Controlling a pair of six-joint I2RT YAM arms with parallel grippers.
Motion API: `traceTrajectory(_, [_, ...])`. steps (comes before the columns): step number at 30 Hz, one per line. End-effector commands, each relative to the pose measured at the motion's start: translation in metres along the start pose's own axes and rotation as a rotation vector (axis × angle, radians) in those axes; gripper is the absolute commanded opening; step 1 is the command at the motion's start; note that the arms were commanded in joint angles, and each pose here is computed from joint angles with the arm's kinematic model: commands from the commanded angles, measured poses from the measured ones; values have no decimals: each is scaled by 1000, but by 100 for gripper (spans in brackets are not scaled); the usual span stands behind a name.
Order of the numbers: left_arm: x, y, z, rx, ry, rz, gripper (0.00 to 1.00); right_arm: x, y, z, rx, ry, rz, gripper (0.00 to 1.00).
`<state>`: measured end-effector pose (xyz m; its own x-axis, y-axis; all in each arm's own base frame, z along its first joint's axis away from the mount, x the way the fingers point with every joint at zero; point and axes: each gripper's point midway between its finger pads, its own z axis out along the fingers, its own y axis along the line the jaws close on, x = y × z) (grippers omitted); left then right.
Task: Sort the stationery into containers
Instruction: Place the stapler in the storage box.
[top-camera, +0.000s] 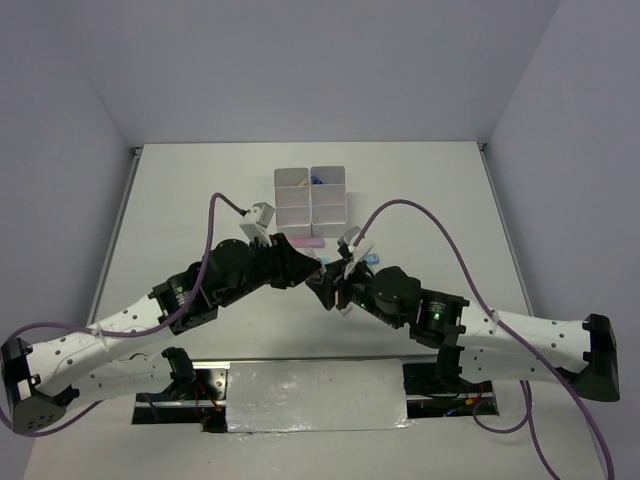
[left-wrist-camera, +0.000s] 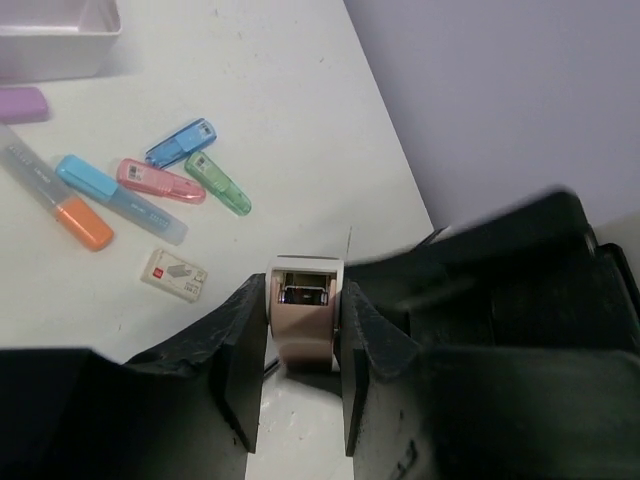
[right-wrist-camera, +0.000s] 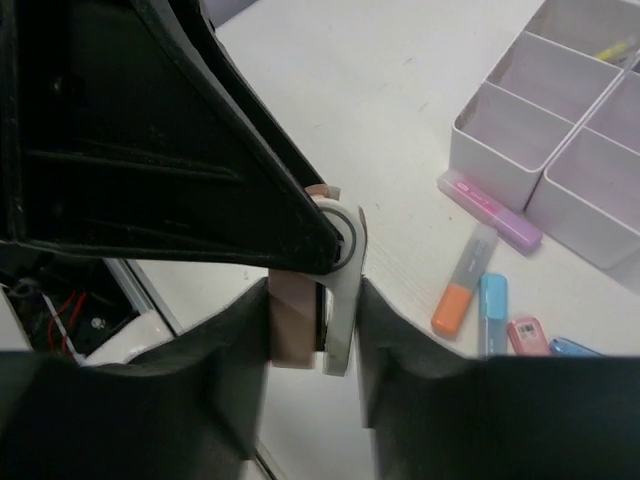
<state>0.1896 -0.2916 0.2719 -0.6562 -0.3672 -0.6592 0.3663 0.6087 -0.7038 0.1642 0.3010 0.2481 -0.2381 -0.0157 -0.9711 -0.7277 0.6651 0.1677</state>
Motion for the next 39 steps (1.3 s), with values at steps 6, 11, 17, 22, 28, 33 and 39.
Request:
traceTrajectory(6, [-55,-18,-12,64,-196,436,0,-17,-30,-17,82,-151,54,100])
traceTrajectory(11, [-94,18,1,1,-398,769,0,-30,-60,-60,126,-255,125,100])
traceTrajectory(17, [-133,38,36,163,-372,1080,0,-30,-62,-79,122,-221,134,100])
traceTrajectory(22, [-154,56,85,417,-149,1206,0,-26,-55,-80,83,-185,115,100])
traceTrajectory(28, [-168,78,128,455,-91,1259,0,-30,-57,-88,81,-183,96,100])
traceTrajectory(33, [-161,88,142,514,-68,1258,0,-35,-63,-91,122,-173,89,100])
traceTrajectory(39, [-144,120,153,492,-60,1255,1,-35,-55,-84,87,-162,64,100])
